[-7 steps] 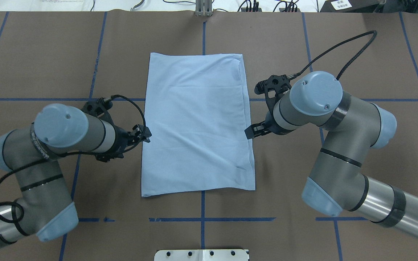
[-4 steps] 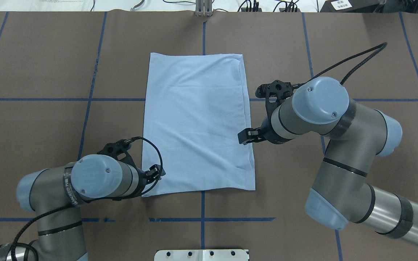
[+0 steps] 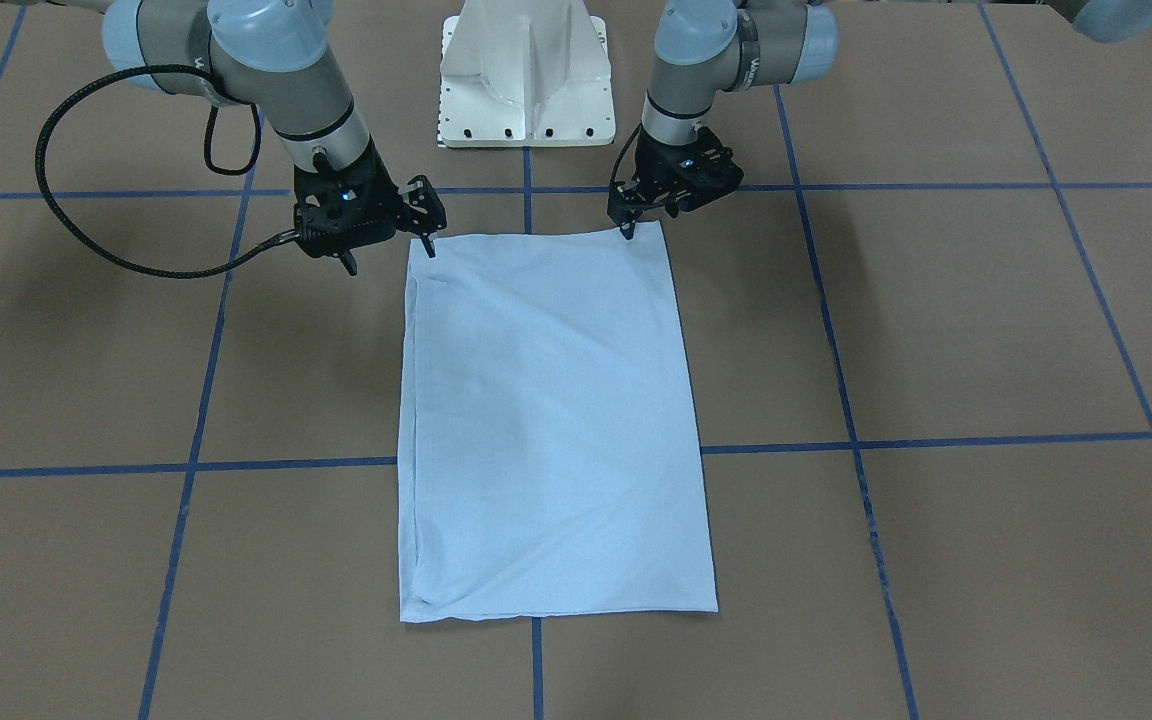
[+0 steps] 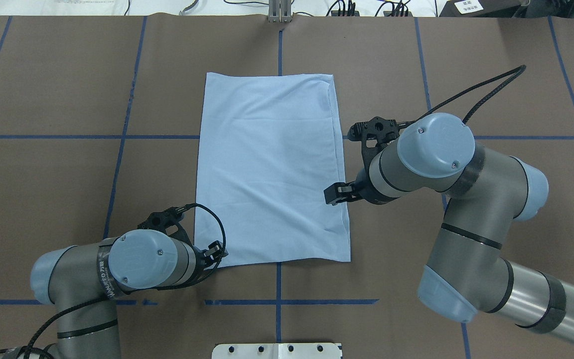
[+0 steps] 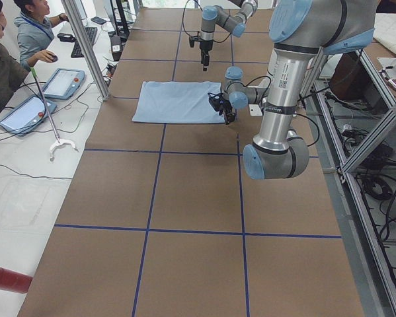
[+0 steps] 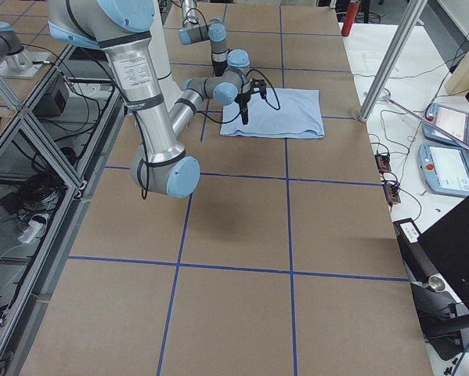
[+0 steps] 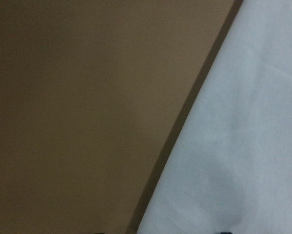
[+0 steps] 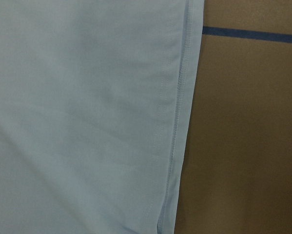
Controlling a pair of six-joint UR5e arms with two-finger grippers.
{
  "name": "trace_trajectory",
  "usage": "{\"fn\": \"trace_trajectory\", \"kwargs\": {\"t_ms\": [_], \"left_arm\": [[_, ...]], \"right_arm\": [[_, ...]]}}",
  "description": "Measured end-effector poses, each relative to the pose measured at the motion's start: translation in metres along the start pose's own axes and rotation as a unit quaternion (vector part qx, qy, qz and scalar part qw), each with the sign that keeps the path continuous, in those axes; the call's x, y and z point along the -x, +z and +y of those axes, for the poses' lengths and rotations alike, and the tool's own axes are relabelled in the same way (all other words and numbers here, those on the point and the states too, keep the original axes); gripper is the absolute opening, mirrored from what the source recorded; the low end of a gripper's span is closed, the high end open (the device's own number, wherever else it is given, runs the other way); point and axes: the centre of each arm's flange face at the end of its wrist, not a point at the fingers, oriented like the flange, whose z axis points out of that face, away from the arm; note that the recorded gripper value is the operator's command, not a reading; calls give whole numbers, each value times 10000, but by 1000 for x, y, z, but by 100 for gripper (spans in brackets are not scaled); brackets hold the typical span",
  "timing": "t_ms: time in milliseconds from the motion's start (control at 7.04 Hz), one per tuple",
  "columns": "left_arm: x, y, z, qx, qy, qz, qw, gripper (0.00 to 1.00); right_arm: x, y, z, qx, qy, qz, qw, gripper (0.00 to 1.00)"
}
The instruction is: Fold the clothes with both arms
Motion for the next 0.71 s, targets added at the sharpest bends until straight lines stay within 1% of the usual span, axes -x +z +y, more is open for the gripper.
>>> {"fn": "trace_trajectory", "kwargs": {"t_ms": [426, 568, 710], "left_arm": [[-1, 0, -4, -95, -33, -132, 9999, 75], [-1, 1, -4, -114, -31, -138, 9998, 74], [-2, 1, -3, -117, -27, -137, 9998, 70]], "right_arm": [[0, 3, 1, 16, 9, 22, 10000, 100], [-1, 4, 1, 20, 6, 33, 10000, 100], [-1, 4, 1, 24, 4, 41, 10000, 100]]}}
